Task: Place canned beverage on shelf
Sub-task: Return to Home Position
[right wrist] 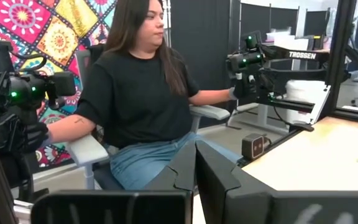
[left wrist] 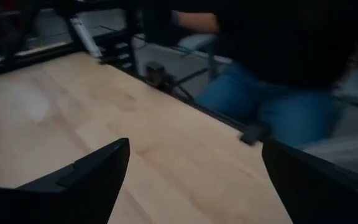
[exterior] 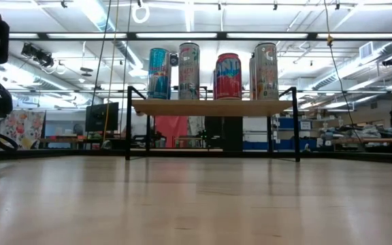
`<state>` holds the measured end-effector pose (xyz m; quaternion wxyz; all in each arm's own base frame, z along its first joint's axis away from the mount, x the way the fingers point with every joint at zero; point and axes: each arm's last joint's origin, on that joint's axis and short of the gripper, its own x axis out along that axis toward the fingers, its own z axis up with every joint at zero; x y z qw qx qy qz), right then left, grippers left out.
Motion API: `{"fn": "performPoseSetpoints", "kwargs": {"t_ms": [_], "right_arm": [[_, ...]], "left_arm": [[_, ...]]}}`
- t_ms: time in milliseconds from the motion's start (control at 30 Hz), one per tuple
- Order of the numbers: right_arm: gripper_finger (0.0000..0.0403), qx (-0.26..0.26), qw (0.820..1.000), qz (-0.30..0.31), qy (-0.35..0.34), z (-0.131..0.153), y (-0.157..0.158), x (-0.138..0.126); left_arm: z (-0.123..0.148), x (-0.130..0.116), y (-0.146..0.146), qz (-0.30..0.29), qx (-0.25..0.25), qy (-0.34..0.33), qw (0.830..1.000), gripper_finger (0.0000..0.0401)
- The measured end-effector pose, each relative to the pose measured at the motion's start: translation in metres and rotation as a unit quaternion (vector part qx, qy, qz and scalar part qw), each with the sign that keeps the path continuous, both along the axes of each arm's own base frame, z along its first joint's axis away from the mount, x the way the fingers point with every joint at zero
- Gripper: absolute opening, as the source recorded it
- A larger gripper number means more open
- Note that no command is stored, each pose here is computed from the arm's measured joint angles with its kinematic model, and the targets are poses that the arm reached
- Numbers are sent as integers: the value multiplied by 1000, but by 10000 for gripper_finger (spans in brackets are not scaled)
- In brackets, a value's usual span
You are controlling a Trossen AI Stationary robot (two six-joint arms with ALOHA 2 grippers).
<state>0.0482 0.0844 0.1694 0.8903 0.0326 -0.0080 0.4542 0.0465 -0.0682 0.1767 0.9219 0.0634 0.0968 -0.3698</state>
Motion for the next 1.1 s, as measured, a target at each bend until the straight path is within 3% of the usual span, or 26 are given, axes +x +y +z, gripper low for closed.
{"fn": "performPoseSetpoints", "kwargs": {"t_ms": [233,600,967,1100], "right_arm": [[19,9,1000,1,13,0,0,0],[19,10,1000,1,15,0,0,0],[19,17,1000,3,24,0,0,0],[19,20,999,3,28,0,0,0]], "left_arm": [[10,-4,-6,-118,-39,-34,992,378],[-9,1,-17,-128,-94,-42,986,378],[-1,2,-17,-114,-161,-61,978,378],[-4,2,-18,-113,-152,-52,980,378]]}}
